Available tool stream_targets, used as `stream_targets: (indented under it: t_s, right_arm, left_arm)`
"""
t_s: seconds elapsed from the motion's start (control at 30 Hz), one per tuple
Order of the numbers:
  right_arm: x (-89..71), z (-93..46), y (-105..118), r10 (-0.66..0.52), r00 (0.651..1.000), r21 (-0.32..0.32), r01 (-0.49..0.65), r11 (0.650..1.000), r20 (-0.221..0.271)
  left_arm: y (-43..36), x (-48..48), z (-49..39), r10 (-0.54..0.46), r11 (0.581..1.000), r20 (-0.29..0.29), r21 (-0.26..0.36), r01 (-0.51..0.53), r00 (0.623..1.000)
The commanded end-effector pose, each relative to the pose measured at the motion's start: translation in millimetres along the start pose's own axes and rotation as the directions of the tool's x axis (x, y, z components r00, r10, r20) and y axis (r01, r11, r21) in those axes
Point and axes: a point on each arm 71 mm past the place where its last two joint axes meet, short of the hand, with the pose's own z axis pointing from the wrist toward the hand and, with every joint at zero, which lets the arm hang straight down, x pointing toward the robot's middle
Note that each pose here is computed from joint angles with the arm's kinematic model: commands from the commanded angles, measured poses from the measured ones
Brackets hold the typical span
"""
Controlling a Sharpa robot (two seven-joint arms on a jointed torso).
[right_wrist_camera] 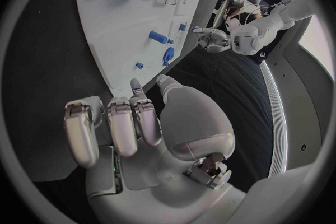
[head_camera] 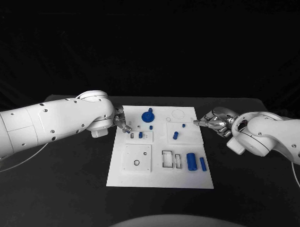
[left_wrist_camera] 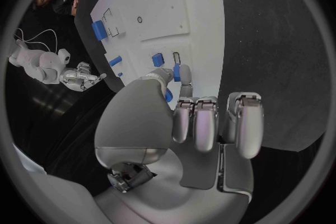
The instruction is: Assemble the parts on the task board
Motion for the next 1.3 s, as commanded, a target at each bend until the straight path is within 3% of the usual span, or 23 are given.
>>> stream_targets:
  t_s: [0.03,0.63,1.3]
  right_arm:
    - [1.4,0.3,0.7,-0.012,1.000,-0.004,0.012,1.000,-0.010]
    - [1.9,0.2,1.3,-0.013,1.000,-0.007,0.013,1.000,-0.011]
    - [2.0,0.0,1.5,-0.012,1.000,-0.010,0.012,1.000,-0.011]
  left_arm:
    - [-4.2,2.6,-0.6,0.006,1.000,-0.004,-0.001,-0.006,1.000]
    - [-11.5,13.6,7.6,0.052,0.999,-0.025,0.006,-0.052,0.998]
    - [-13.0,12.9,13.6,0.054,0.998,-0.017,0.020,-0.054,0.998]
